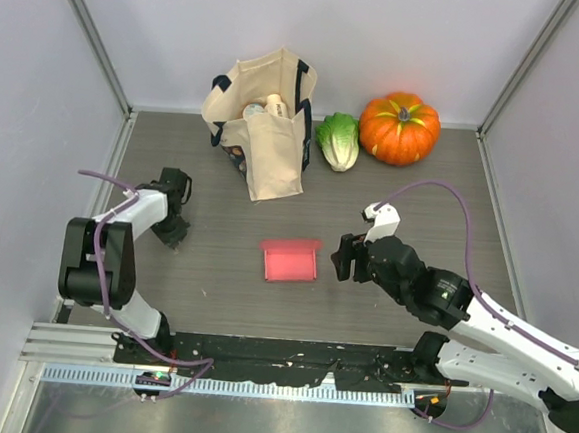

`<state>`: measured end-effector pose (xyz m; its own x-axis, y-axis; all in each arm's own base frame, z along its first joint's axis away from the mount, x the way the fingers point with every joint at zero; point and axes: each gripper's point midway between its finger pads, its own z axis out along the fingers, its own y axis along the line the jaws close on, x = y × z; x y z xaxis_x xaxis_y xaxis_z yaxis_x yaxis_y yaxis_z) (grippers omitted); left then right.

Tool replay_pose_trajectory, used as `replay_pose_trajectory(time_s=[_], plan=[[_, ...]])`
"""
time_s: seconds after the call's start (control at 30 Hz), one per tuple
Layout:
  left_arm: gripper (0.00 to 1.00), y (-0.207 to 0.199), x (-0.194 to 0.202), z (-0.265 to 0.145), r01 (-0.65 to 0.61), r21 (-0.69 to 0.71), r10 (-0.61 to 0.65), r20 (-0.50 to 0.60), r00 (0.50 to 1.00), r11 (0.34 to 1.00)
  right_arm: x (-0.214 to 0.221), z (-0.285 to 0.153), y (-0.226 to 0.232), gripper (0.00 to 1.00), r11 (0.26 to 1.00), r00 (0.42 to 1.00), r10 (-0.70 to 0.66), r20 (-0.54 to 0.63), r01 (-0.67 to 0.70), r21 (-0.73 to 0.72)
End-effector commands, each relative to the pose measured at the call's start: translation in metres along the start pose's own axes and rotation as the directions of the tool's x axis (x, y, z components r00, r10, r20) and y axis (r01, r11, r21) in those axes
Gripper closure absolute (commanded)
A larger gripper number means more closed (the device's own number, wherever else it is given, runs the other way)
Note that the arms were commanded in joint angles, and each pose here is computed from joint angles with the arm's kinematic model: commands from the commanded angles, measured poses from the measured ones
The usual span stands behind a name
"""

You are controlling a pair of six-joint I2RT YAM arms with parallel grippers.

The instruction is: Fold the paper box

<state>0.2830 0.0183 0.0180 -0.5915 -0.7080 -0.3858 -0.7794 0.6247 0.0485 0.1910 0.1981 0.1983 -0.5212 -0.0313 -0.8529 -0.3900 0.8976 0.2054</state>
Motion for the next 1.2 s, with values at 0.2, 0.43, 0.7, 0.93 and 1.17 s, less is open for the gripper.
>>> replay_pose_trajectory(time_s=[0.2, 0.43, 0.7, 0.93, 1.17], plan=[[0.89, -0.036, 0.080, -0.132, -0.218, 0.453, 0.208, 0.072, 0.975, 0.865, 0.014, 0.049, -0.024, 0.29, 0.994, 0.990, 0.107, -0.093, -0.103, 0.046], [0.91, -0.082, 0.171, -0.207, -0.398, 0.665, 0.321, 0.243, 0.915, 0.632, 0.010, 0.065, -0.046, 0.30, 0.983, 0.978, 0.178, -0.105, -0.171, 0.069], [0.95, -0.149, 0.212, -0.206, -0.646, 0.508, 0.435, 0.481, 0.761, 0.569, 0.011, 0.063, -0.042, 0.31, 0.974, 0.969, 0.224, -0.108, -0.219, 0.052], [0.45, -0.164, 0.203, -0.203, -0.683, 0.459, 0.405, 0.567, 0.717, 0.568, 0.029, 0.065, -0.044, 0.31, 0.977, 0.969, 0.214, -0.124, -0.211, 0.037], [0.22, -0.118, 0.184, -0.234, -0.749, 0.564, 0.365, 0.654, 0.663, 0.348, 0.034, 0.073, -0.019, 0.37, 0.978, 0.999, 0.027, -0.037, -0.035, -0.205]])
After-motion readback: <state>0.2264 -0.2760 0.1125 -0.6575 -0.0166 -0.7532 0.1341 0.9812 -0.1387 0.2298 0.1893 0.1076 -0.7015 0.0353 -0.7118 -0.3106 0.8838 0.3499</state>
